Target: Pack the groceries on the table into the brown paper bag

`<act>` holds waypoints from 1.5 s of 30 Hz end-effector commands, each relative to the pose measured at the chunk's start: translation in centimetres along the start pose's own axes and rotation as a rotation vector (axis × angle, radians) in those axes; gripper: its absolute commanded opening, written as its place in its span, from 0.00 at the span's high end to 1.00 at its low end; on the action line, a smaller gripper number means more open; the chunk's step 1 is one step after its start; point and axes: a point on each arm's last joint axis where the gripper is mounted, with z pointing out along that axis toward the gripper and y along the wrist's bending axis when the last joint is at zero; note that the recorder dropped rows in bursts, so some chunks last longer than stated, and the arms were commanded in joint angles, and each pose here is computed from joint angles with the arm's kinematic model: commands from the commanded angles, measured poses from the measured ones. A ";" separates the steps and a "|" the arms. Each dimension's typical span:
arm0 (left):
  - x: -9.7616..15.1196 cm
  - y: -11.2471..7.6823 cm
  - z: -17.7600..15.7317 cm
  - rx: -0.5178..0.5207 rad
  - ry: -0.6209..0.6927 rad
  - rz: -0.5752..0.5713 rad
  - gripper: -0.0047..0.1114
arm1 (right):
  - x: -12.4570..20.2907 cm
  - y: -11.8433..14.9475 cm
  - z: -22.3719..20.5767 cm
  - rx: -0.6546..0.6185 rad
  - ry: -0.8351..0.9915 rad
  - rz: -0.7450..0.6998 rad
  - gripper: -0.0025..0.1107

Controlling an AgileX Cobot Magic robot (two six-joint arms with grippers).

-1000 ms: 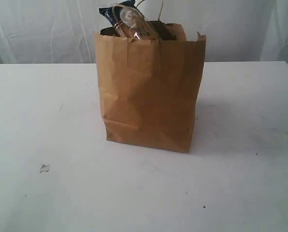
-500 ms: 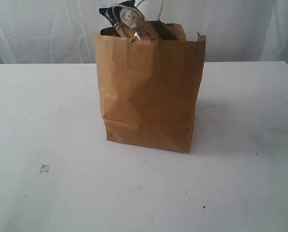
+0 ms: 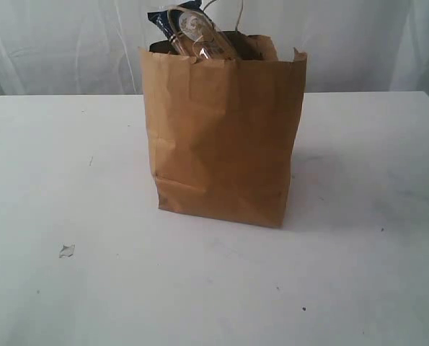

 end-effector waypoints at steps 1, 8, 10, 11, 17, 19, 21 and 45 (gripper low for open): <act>0.0 0.0 0.0 0.003 -0.005 -0.006 0.96 | -0.8 0.7 -0.1 -0.039 -0.212 -0.086 0.98; 0.0 0.0 0.0 0.003 -0.005 -0.006 0.96 | 1.4 0.2 0.1 0.154 -0.412 -0.190 0.98; 0.1 0.0 0.0 0.003 -0.003 -0.006 0.96 | 3.8 0.5 0.3 0.108 -0.288 -0.122 0.98; 0.1 0.0 0.0 0.003 -0.003 -0.006 0.96 | 5.5 0.7 0.3 0.074 -0.177 -0.061 0.98; 0.1 0.0 0.0 0.003 -0.001 -0.006 0.96 | 14.0 0.4 -0.9 0.124 0.360 0.051 0.98; 0.1 0.0 0.0 0.004 0.000 -0.006 0.96 | 15.5 0.3 -1.1 0.130 0.411 0.027 0.98; 0.1 0.0 0.0 0.004 0.000 -0.006 0.96 | 16.9 0.4 -1.3 0.132 0.463 0.037 0.98; 0.1 0.0 0.0 0.004 0.002 -0.006 0.96 | 20.8 0.6 -1.9 0.119 0.569 0.030 0.98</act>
